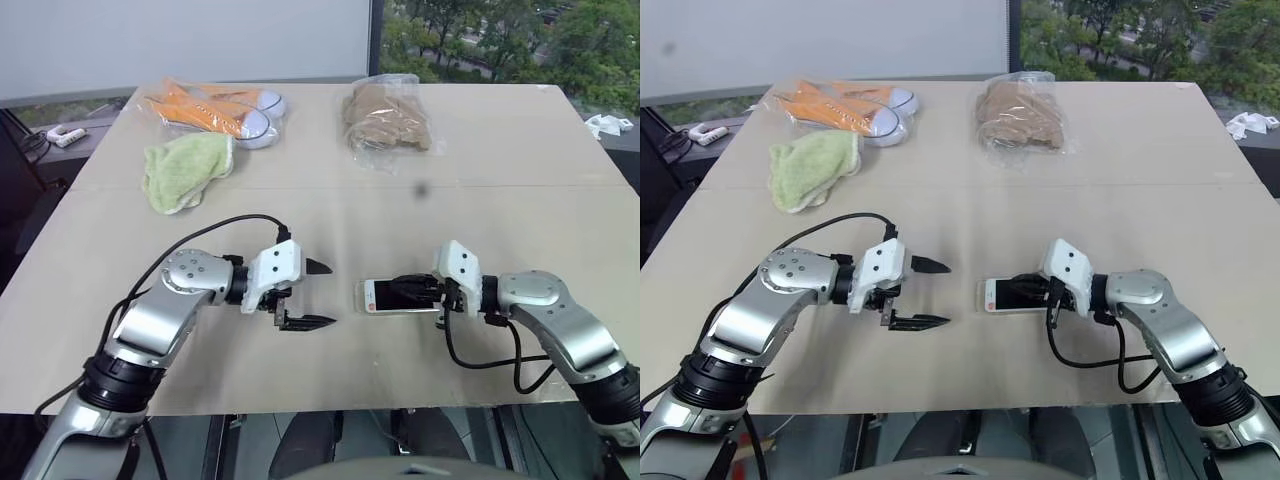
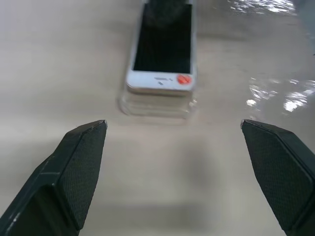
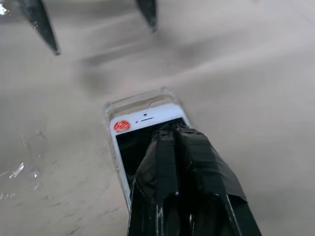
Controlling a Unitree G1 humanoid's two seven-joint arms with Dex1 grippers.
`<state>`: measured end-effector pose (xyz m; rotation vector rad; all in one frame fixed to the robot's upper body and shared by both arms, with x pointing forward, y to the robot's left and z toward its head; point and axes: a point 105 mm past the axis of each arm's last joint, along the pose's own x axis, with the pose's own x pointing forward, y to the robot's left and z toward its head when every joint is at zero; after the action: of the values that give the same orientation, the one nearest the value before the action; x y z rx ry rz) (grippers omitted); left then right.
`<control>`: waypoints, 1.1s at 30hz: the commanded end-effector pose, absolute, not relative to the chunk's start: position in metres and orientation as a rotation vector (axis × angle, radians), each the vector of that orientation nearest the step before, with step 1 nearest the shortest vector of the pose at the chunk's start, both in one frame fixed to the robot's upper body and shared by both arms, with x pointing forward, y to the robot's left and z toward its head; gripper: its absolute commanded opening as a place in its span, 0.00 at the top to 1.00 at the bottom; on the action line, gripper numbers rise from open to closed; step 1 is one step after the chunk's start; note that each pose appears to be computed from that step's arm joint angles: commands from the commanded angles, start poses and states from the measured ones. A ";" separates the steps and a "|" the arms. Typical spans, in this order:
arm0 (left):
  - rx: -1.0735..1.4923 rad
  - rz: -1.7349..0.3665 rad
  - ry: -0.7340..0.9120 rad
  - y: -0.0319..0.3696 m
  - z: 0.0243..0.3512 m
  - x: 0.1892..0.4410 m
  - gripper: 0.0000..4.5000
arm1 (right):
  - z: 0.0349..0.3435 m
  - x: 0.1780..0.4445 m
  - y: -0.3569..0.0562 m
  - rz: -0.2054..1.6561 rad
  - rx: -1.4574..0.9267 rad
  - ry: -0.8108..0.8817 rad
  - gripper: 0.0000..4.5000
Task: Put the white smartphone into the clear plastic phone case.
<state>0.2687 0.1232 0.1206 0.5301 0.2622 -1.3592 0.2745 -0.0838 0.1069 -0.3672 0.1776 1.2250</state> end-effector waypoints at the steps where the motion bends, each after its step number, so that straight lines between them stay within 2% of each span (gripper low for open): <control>1: 0.529 -1.347 0.231 0.120 0.124 0.272 0.00 | 0.113 0.277 -0.081 1.239 -0.405 0.135 1.00; 2: 0.532 -1.348 0.227 0.119 0.123 0.272 0.12 | 0.112 0.277 -0.081 1.240 -0.407 0.136 1.00; 3: 0.538 -1.352 0.234 0.120 0.122 0.271 0.19 | 0.112 0.277 -0.081 1.241 -0.407 0.137 1.00; 6: 0.516 -1.350 0.249 0.121 0.122 0.271 0.49 | 0.112 0.277 -0.081 1.242 -0.405 0.136 1.00; 8: 0.491 -1.380 0.278 0.120 0.120 0.265 0.49 | 0.111 0.277 -0.081 1.242 -0.406 0.137 1.00; 9: 0.486 -1.383 0.282 0.120 0.120 0.264 0.43 | 0.111 0.277 -0.081 1.242 -0.406 0.138 1.00; 11: 0.493 -1.379 0.281 0.120 0.120 0.264 0.24 | 0.111 0.277 -0.081 1.243 -0.403 0.139 1.00; 13: 0.509 -1.378 0.293 0.122 0.117 0.263 0.00 | 0.109 0.276 -0.080 1.249 -0.404 0.142 1.00; 24: 0.521 -1.389 0.317 0.122 0.112 0.260 0.00 | 0.102 0.275 -0.077 1.266 -0.429 0.165 1.00; 27: 0.513 -1.390 0.313 0.121 0.113 0.260 0.18 | 0.102 0.275 -0.076 1.268 -0.428 0.167 1.00; 29: 0.512 -1.389 0.312 0.121 0.112 0.260 0.41 | 0.102 0.275 -0.077 1.266 -0.428 0.167 1.00; 33: 0.509 -1.394 0.314 0.120 0.111 0.261 0.81 | 0.102 0.275 -0.077 1.264 -0.431 0.170 1.00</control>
<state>0.2637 0.1263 0.1041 0.4923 0.3519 -1.3672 0.2750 -0.0796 0.0925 -0.4135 0.2118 1.2552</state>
